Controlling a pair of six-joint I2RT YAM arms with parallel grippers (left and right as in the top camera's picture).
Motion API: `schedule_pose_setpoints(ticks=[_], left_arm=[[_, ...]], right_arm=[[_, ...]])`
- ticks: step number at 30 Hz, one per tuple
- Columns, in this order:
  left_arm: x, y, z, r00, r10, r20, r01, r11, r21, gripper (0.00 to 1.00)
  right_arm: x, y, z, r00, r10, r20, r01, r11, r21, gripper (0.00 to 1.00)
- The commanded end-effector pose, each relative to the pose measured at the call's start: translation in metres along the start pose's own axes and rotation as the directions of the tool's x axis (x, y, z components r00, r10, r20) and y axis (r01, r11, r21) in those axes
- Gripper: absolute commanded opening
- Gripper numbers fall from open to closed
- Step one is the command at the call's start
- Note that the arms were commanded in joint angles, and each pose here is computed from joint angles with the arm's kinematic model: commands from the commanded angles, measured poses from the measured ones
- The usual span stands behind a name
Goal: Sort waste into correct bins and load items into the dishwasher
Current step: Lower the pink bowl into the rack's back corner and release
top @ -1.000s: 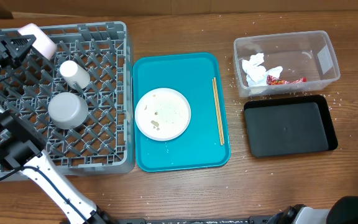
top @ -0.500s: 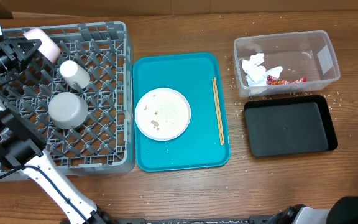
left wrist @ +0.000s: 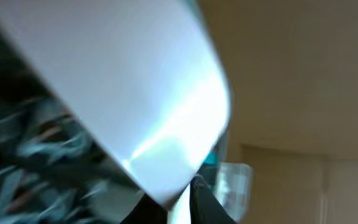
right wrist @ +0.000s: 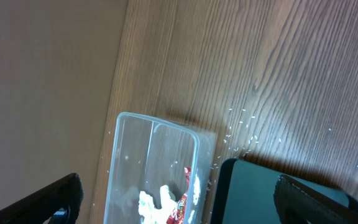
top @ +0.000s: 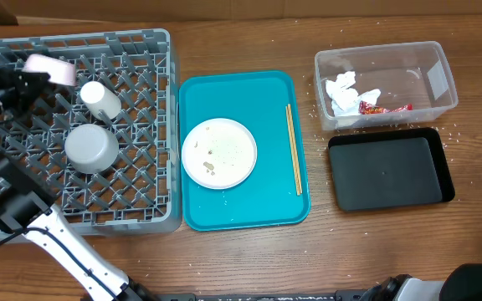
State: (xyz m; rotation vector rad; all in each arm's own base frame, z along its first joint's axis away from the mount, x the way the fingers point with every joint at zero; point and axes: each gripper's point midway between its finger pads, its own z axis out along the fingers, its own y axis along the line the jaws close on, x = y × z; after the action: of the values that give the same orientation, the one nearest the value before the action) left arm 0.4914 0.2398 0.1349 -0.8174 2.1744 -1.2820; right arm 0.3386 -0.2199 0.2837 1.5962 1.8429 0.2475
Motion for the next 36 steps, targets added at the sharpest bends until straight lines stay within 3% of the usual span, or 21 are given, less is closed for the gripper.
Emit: schedule_pose_setpoints(ticks=[1,3,8,9,11,15,17,24,30,36], left_arm=[[-0.005,0.017,-0.040,0.997,0.003,0.079,0.017,0.967,-0.253,0.20],[-0.005,0.020,-0.052,0.995,-0.012,0.102,0.043,0.949,-0.312,0.27],[0.000,0.006,-0.081,0.987,-0.024,0.161,0.087,0.914,-0.397,0.66],[0.002,-0.002,-0.086,0.986,-0.018,0.166,0.084,0.913,-0.400,0.69],[0.009,-0.027,-0.097,0.984,0.009,0.178,0.064,0.914,-0.401,0.61],[0.013,-0.069,-0.098,0.975,0.131,0.182,-0.049,0.915,-0.401,0.18],[0.007,-0.084,-0.087,0.952,0.261,0.159,-0.169,0.882,-0.439,0.06],[-0.020,-0.063,-0.028,0.906,0.409,0.109,-0.212,0.660,-0.720,0.04],[-0.033,-0.027,-0.014,0.896,0.420,0.145,-0.058,0.434,-0.899,0.04],[-0.042,-0.001,0.003,0.899,0.416,0.137,-0.052,0.412,-0.910,0.04]], right_arm=[[-0.007,0.008,-0.017,0.999,-0.001,0.042,0.002,0.999,-0.032,1.00],[-0.007,0.008,-0.017,0.999,-0.001,0.042,0.002,0.999,-0.032,1.00],[-0.007,0.008,-0.017,0.999,-0.001,0.042,0.002,0.999,-0.032,1.00],[-0.007,0.008,-0.017,0.999,-0.001,0.042,0.002,0.999,-0.032,1.00],[-0.007,0.008,-0.017,0.999,-0.001,0.042,0.002,0.999,-0.032,1.00],[-0.007,0.008,-0.017,0.999,-0.001,0.042,0.002,0.999,-0.032,1.00],[-0.007,0.008,-0.017,0.999,-0.001,0.042,0.002,0.999,-0.032,1.00],[-0.007,0.008,-0.017,0.999,-0.001,0.042,0.002,0.999,-0.032,1.00],[-0.007,0.008,-0.017,0.999,-0.001,0.042,0.002,0.999,-0.032,1.00],[-0.007,0.008,-0.017,0.999,-0.001,0.042,0.002,0.999,-0.032,1.00]])
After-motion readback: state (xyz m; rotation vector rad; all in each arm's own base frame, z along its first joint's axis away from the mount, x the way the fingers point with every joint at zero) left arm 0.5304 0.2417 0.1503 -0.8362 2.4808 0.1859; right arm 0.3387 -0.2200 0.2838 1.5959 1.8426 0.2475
